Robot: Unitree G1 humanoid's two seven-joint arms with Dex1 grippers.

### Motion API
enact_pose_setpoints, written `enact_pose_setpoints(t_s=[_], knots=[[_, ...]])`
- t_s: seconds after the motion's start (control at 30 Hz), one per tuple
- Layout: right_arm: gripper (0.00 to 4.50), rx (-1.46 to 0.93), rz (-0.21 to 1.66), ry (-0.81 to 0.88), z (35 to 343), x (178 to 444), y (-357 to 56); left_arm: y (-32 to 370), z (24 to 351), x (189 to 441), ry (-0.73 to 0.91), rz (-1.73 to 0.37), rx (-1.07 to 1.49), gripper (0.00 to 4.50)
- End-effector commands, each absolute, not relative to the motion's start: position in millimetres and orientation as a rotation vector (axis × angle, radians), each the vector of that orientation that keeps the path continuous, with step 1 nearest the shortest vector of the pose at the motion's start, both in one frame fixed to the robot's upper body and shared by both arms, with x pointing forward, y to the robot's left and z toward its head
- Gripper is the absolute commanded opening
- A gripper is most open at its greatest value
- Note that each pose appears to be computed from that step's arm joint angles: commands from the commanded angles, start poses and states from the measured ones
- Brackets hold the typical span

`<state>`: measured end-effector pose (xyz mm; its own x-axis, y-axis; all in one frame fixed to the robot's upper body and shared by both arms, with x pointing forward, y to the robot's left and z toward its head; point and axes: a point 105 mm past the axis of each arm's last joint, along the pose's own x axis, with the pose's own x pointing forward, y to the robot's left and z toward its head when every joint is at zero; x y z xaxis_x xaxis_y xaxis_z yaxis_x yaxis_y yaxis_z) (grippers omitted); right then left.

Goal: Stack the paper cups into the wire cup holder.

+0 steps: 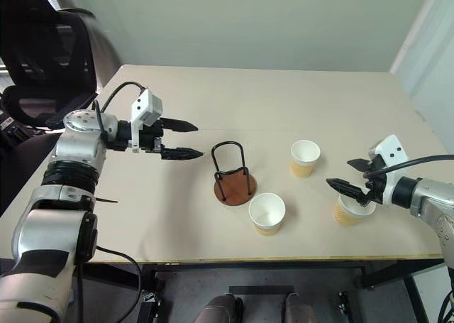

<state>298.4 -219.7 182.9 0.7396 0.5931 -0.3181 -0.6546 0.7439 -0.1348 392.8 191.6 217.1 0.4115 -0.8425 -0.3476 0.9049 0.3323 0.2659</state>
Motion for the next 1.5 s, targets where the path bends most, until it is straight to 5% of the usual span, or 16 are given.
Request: enact_pose_setpoints(t_s=[0.03,1.2,1.5], knots=[[4.17,-0.267,0.688,0.215,198,297,-221,191,225,392,0.117,-1.143,0.466,4.48],[4.17,-0.267,0.693,0.209,201,297,-220,165,175,385,0.186,-1.199,0.313,4.48],[4.17,-0.259,0.691,0.203,201,296,-219,173,171,393,0.181,-1.119,0.342,1.41]])
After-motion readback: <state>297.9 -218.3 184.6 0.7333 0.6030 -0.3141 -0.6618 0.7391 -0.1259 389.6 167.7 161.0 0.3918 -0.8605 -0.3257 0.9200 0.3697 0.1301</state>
